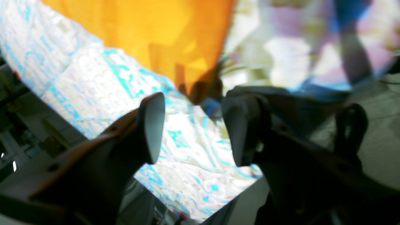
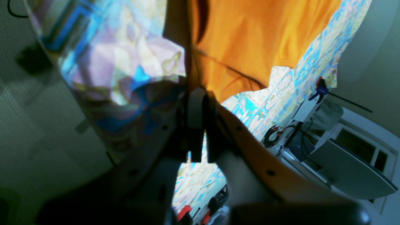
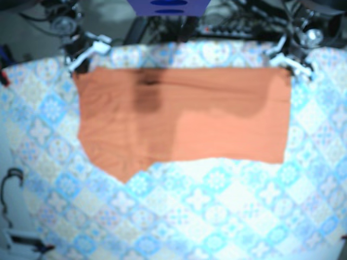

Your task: Fold the T-shirt properly

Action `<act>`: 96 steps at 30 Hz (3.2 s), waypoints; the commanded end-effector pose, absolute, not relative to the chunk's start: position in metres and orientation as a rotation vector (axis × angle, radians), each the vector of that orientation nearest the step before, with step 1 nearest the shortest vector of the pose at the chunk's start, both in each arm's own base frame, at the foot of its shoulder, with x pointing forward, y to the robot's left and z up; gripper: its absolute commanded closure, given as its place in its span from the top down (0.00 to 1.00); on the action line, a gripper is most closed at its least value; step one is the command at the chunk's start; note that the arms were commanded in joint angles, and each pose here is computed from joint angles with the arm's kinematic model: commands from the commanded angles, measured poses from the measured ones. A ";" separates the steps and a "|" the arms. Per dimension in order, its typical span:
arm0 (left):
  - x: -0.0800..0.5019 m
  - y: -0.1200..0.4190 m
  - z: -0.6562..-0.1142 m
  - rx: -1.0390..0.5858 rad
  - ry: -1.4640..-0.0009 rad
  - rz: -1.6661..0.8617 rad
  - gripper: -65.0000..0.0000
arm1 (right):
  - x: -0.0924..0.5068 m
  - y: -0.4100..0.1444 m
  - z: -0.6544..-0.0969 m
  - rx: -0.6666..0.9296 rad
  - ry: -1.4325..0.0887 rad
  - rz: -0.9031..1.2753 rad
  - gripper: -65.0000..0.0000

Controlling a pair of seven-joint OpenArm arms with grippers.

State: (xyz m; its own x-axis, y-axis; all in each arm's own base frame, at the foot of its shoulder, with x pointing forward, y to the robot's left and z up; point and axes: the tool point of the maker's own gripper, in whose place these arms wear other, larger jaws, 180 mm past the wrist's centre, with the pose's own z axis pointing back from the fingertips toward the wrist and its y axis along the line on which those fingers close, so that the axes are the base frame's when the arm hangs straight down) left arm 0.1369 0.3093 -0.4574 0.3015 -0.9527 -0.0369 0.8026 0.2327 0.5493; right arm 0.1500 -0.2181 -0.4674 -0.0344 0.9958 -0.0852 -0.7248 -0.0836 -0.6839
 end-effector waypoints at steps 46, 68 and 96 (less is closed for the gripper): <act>0.146 0.320 -0.462 0.554 -0.312 -1.256 0.04 | 0.151 -0.210 -0.463 -0.659 -0.571 1.569 0.00; 0.136 0.317 -0.462 0.537 -0.307 -1.270 0.00 | 0.141 -0.215 -0.465 -0.649 -0.551 1.571 0.00; 0.106 0.317 -0.468 0.486 -0.272 -1.303 0.00 | 0.128 -0.242 -0.462 -0.667 -0.493 1.596 0.00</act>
State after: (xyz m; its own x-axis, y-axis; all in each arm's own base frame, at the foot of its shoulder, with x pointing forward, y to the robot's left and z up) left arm 0.1066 0.3104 -0.4723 0.2670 -0.9620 -0.0562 0.8471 0.2066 0.4896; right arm 0.1219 -0.2385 -0.4693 -0.0545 0.9907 -0.1250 -0.7597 -0.1223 -0.6386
